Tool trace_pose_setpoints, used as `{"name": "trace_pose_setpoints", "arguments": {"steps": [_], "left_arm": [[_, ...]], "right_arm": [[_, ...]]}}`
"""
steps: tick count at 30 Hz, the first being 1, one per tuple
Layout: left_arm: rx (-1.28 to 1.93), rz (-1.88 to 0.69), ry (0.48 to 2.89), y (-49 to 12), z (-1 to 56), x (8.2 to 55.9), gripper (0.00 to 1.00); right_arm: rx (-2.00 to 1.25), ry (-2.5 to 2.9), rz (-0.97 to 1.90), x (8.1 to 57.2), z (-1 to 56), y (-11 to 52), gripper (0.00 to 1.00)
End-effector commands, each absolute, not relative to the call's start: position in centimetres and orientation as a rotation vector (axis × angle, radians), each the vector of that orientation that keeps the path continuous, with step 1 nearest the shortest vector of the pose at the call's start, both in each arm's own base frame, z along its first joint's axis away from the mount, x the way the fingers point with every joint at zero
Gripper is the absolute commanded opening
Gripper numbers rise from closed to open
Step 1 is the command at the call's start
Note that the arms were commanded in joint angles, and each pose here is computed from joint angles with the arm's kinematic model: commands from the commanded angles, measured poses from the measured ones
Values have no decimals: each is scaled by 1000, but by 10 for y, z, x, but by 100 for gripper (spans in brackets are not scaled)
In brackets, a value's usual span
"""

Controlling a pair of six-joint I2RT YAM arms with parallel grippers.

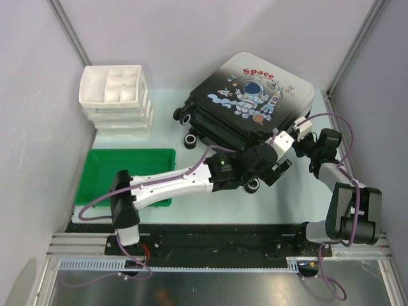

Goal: Open, take out, and arrange the luggage

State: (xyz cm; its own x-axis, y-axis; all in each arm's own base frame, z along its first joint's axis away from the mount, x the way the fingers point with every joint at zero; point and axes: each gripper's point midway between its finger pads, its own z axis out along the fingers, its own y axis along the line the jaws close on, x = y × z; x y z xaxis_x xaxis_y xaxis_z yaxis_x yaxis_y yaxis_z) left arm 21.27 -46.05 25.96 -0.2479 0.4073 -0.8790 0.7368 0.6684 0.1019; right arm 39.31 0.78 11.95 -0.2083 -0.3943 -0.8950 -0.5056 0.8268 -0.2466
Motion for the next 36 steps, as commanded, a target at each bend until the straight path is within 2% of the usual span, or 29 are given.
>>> {"name": "trace_pose_setpoints", "arguments": {"steps": [1,4,12,19,20,21,23,24,26,27,29,36], "left_arm": [[721,-250,1812,-452,288,243,100],[722,-162,1831,-445,270,253,100],[801,-276,1973,-433,221,253,98],[930,-383,2063,-418,189,239,84],[932,-388,2065,-415,189,240,81],[956,-401,2082,-411,182,236,72],[931,-415,2098,-397,185,243,61],[957,-445,2124,-392,176,240,49],[928,-445,2140,-373,177,252,38],[941,-425,2160,-362,167,251,17],[939,-404,2150,-344,169,260,0],[901,-272,2160,-286,163,282,0]], "right_arm": [[-766,1715,228,386,147,36,0],[-753,1742,262,381,143,40,0],[-767,1759,306,373,142,50,0],[-768,1776,309,366,145,59,0],[-757,1787,292,366,144,57,0],[-749,1791,276,366,145,54,0],[-718,1822,221,369,141,40,0],[-714,1827,201,370,140,34,0],[-694,1836,161,373,138,20,0],[-680,1833,125,375,139,6,0],[-675,1836,111,376,136,-4,0],[-646,1812,-4,390,139,-42,0]]}}
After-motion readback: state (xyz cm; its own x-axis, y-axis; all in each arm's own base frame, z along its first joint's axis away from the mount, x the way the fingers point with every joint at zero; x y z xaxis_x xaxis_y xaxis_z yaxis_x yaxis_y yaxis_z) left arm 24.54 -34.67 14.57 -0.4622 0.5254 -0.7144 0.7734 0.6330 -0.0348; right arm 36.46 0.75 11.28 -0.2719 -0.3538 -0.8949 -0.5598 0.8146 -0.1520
